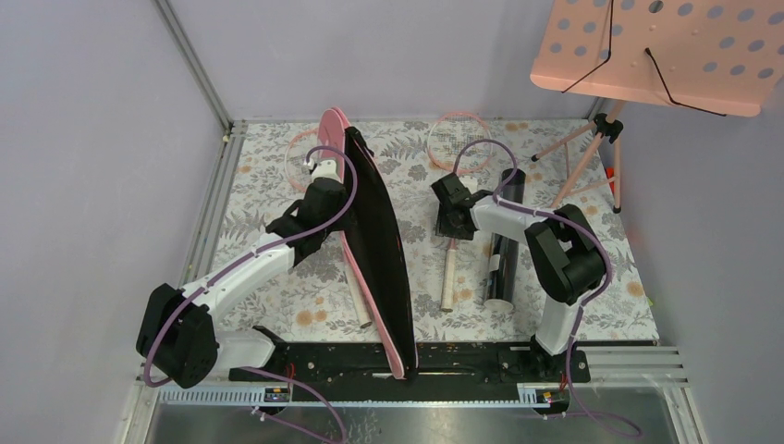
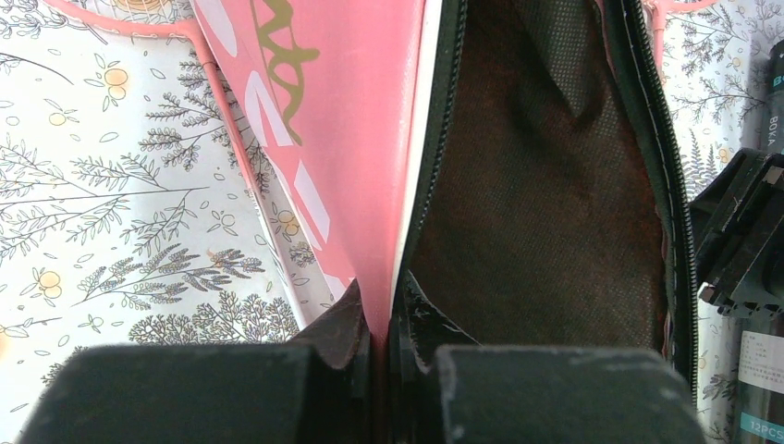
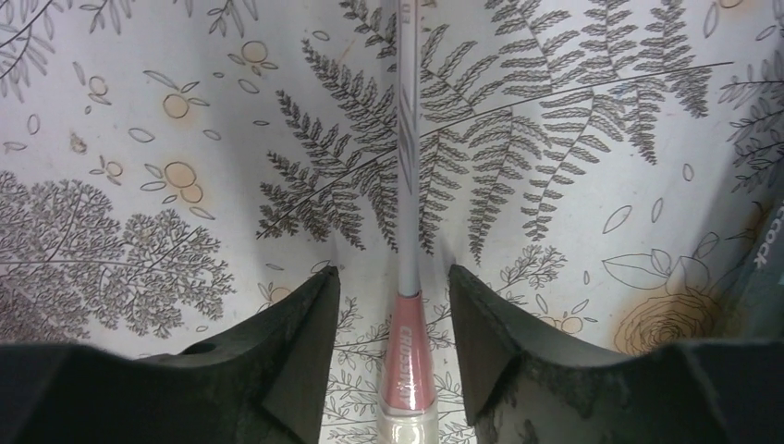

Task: Pack up the badminton gear

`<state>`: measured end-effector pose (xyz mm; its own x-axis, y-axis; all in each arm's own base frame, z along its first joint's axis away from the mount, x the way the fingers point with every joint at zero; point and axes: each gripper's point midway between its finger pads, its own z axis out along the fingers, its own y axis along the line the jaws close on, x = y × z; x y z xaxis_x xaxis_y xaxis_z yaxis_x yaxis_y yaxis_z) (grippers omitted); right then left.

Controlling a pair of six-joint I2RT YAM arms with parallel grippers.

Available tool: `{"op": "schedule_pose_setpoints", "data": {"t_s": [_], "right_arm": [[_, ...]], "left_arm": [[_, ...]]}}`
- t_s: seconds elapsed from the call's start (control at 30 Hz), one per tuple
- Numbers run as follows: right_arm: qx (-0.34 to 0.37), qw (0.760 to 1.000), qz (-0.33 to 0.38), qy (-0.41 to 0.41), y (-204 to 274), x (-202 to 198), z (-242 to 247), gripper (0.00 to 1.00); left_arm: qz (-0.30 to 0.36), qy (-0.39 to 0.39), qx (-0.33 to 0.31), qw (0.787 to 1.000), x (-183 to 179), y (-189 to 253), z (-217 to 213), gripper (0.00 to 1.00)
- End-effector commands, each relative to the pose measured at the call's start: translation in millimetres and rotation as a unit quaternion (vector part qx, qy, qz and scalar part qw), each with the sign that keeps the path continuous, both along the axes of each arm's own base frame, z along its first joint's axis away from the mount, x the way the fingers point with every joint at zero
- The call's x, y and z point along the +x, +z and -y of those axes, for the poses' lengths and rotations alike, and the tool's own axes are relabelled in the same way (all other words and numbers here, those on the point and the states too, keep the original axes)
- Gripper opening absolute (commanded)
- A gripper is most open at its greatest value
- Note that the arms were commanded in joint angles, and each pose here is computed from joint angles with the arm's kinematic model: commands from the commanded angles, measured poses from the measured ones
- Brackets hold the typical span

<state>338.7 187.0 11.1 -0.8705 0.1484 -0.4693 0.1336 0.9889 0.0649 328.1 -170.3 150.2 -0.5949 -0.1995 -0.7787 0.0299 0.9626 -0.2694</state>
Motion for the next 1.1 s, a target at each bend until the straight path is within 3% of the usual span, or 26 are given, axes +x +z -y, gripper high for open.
{"op": "schedule_pose_setpoints", "data": {"t_s": [0.0, 0.1, 0.17, 0.4, 0.67, 1.07], "right_arm": [[-0.047, 0.998, -0.045, -0.019, -24, -18, 17, 0.52], [-0.06, 0.997, -0.043, -0.009, -24, -20, 16, 0.5], [-0.061, 0.997, -0.045, -0.003, -25, -22, 15, 0.44], [-0.057, 0.997, -0.029, 0.031, -15, -20, 8, 0.0], [-0.065, 0.988, 0.114, 0.078, 87, 2, 10, 0.0], [-0.083, 0.969, 0.217, 0.085, 149, -48, 31, 0.0]], "left_arm": [[0.051, -0.002, -0.022, 0.998, 15, 27, 6, 0.0], [0.051, -0.003, -0.022, 0.998, 16, 27, 6, 0.0], [0.05, -0.002, -0.021, 0.999, 16, 26, 6, 0.0], [0.05, 0.002, -0.012, 0.999, 19, 21, 3, 0.0], [0.038, 0.009, -0.004, 0.999, 31, 13, 3, 0.0], [0.006, 0.02, 0.008, 1.0, 51, 1, 5, 0.0]]}}
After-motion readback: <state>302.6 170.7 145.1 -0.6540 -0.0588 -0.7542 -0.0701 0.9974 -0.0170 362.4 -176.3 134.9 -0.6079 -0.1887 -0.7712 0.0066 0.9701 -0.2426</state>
